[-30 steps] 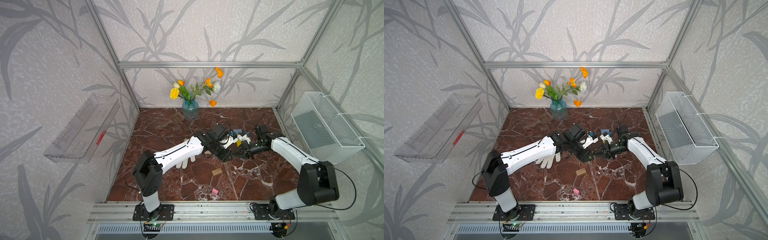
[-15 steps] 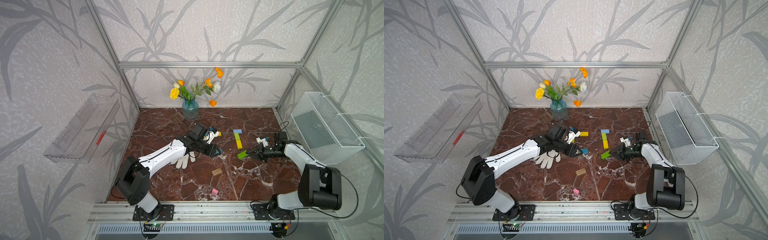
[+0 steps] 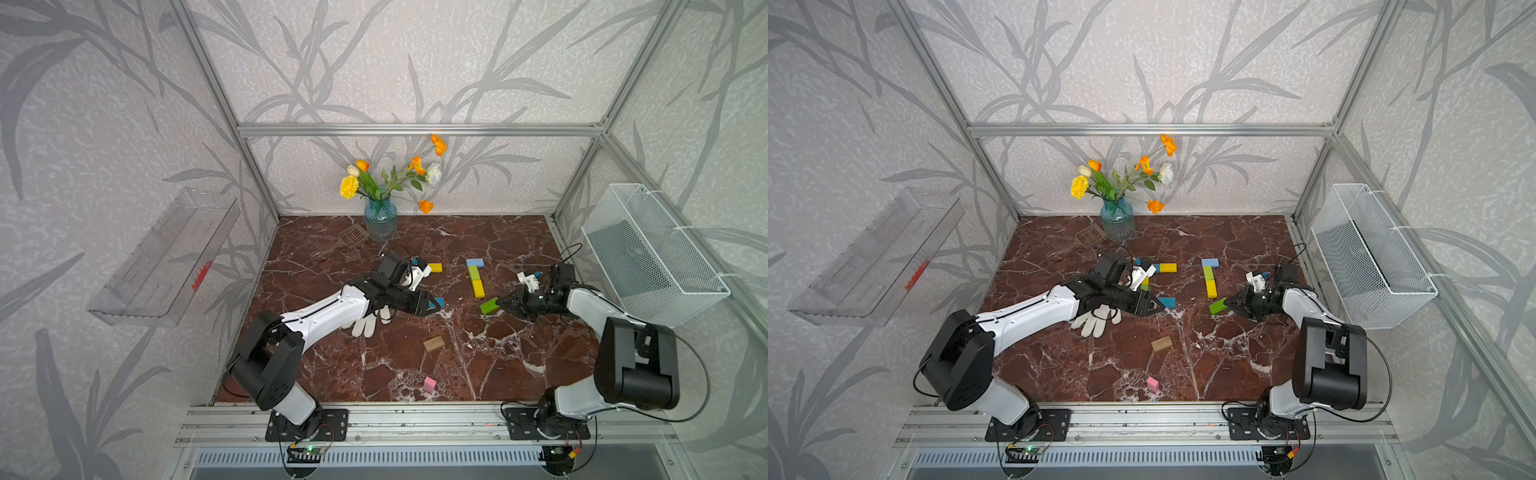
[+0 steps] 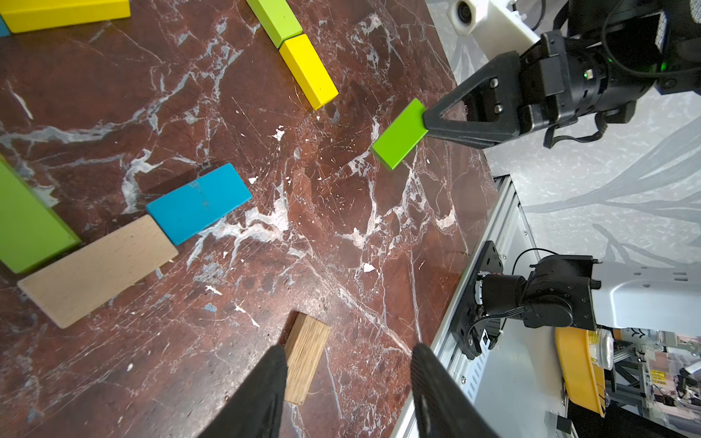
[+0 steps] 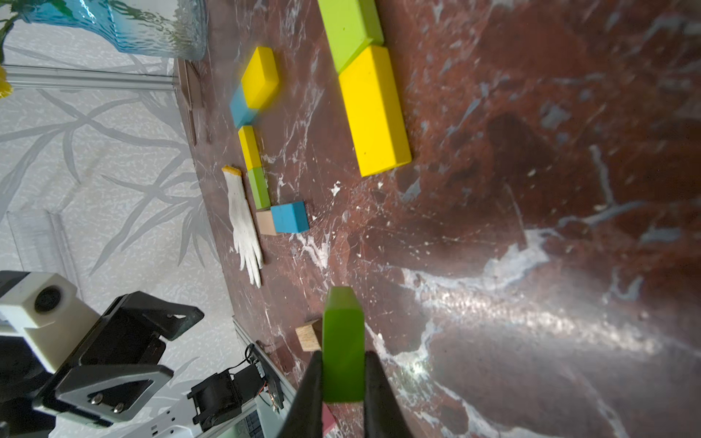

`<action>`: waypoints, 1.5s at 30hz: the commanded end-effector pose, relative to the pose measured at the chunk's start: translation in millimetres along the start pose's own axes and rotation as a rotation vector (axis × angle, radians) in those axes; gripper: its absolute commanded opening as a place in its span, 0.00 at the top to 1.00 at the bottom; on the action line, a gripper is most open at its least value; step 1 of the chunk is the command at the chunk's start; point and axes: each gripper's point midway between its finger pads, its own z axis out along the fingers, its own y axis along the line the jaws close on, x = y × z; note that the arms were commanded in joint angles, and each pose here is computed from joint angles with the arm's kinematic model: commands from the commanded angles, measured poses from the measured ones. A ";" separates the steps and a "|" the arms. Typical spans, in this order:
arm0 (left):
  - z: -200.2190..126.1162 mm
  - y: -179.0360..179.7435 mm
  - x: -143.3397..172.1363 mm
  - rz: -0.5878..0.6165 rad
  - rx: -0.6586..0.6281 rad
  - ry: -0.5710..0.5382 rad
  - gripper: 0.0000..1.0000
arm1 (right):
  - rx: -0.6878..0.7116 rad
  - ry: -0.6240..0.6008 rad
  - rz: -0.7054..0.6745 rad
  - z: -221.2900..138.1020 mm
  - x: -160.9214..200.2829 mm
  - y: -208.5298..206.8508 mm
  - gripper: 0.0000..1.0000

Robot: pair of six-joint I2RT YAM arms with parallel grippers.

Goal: Assemble the letter c with building blocks
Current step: Assemble the building block at the center of the board.

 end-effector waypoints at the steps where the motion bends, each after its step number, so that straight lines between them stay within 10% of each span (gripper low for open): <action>1: -3.0 -0.6 -4.2 0.005 0.001 -0.034 0.46 | 0.006 -0.030 -0.018 6.8 -11.6 -10.5 0.89; 26: -2.8 -0.8 -6.0 0.002 0.007 -0.051 0.47 | -0.012 -0.029 0.113 37.5 -30.7 -47.0 0.84; 45: -3.0 0.1 -5.9 -0.011 0.003 -0.050 0.47 | 0.037 -0.040 0.142 35.1 -26.7 -54.2 0.61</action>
